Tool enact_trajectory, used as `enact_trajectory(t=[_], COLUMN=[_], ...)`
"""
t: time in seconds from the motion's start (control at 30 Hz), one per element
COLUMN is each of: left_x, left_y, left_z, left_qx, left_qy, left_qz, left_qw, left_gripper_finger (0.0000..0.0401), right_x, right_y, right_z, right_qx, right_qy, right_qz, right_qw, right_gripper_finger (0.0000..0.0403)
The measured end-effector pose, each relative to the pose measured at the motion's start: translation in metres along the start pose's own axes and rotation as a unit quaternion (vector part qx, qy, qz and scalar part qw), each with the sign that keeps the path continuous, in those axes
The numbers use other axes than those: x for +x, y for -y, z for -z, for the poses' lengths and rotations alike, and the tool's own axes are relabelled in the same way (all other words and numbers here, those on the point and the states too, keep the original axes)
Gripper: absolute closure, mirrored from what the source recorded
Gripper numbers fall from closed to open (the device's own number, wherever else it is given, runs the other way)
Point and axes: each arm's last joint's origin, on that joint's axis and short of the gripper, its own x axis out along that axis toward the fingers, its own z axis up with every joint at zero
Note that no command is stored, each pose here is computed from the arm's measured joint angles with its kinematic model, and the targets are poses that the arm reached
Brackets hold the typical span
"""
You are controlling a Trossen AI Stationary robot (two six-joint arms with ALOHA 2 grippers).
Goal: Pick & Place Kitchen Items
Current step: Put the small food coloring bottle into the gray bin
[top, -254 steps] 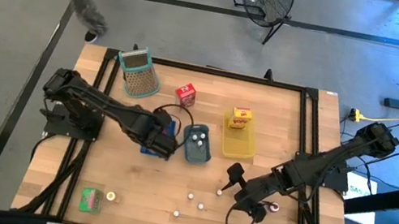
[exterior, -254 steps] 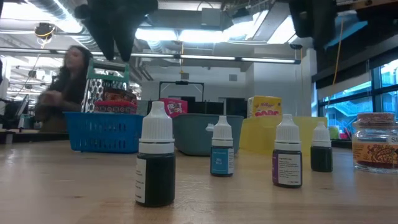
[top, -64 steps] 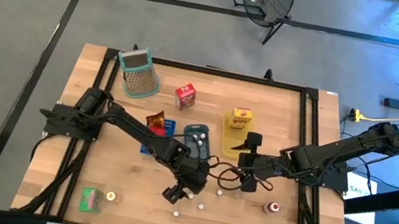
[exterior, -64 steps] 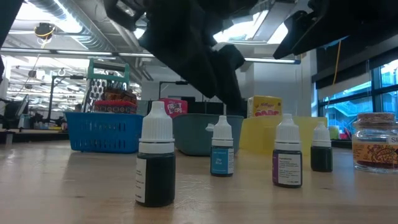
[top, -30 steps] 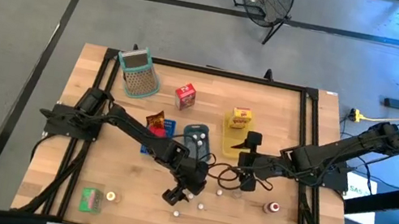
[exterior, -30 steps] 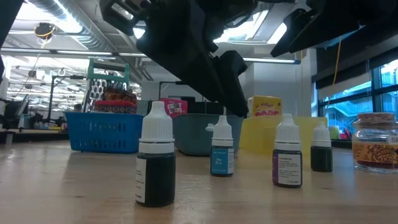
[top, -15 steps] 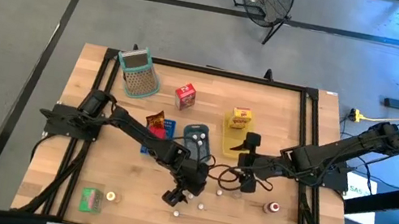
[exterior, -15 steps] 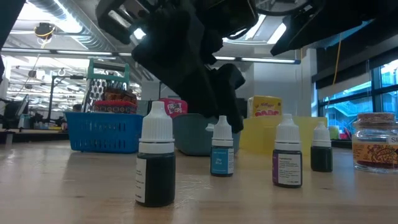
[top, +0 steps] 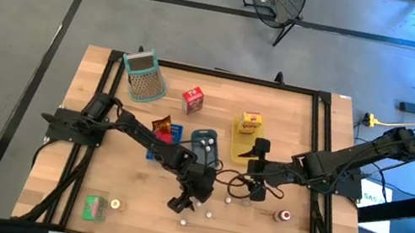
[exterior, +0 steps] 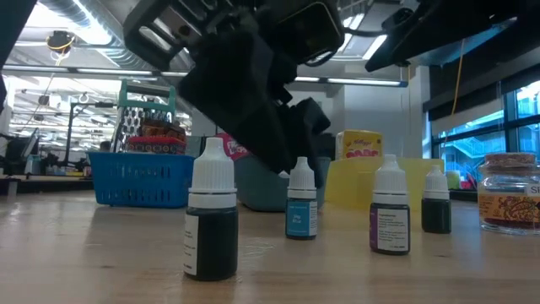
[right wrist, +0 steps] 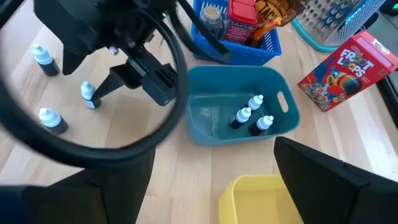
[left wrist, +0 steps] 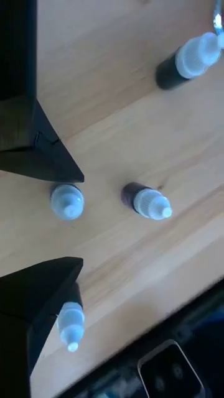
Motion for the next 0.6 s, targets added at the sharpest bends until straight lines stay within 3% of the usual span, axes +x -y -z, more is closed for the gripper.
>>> enact_trajectory(t=[0.6], left_x=[-0.0014], left_y=[-0.0049], left_z=[0.0007], left_qx=[0.008], left_qy=[0.012], left_qz=[0.018], left_qw=[1.000], left_gripper_finger=[0.0199], right_x=[0.0000], right_y=[-0.0002], right_z=[-0.0020], right_qx=[-0.004], right_qy=[0.010], right_qz=[-0.001], right_qw=[1.000], right_gripper_finger=[0.0070])
